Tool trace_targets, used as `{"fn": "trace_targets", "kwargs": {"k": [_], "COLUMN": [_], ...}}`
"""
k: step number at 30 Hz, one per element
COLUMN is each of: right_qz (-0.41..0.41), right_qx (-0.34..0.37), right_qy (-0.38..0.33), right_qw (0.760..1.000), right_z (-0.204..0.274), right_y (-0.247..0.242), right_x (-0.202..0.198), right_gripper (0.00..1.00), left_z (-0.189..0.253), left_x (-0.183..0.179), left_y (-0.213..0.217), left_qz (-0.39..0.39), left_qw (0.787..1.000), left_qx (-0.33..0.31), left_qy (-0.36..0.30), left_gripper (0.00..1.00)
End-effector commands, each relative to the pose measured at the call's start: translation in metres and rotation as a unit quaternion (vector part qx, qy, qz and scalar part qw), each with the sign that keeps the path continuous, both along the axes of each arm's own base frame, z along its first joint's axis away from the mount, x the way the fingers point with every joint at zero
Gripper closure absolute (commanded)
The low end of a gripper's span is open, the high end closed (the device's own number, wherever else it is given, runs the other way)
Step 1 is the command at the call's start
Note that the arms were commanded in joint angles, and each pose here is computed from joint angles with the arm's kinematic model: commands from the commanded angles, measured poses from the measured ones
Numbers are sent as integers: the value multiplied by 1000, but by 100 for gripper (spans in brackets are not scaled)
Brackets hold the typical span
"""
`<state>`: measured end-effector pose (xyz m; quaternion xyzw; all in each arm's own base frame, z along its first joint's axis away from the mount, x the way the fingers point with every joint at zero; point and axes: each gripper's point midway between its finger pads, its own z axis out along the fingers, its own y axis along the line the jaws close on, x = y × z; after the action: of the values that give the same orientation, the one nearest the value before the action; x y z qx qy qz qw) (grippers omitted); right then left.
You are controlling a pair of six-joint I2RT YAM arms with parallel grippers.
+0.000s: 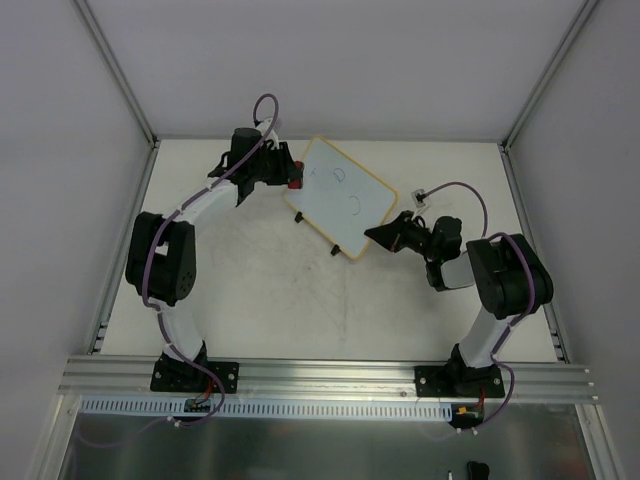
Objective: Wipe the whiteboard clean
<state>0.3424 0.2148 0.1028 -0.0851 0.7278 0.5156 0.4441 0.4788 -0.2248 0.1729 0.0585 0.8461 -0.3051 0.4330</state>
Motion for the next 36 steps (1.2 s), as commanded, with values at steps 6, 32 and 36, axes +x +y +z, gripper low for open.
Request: {"fn": "trace_targets", "kwargs": {"k": [6, 32, 36], "right_qz": [49, 56, 55], "right_qx": [12, 7, 8], "right_qy": [-49, -43, -44], "right_qw": [998, 997, 997], "right_z": [27, 22, 23], "right_y": [9, 12, 12], "right_x": [-24, -28, -27], "right_gripper": [100, 100, 100], "left_z": [-6, -18, -20], "left_x": [44, 61, 52], "left_y": [13, -26, -42], "left_qz": [48, 71, 54], "left_qw": [994, 976, 978], "left_qx": [59, 116, 110], "left_qy": [-80, -172, -170], "left_gripper": [100, 100, 100]}}
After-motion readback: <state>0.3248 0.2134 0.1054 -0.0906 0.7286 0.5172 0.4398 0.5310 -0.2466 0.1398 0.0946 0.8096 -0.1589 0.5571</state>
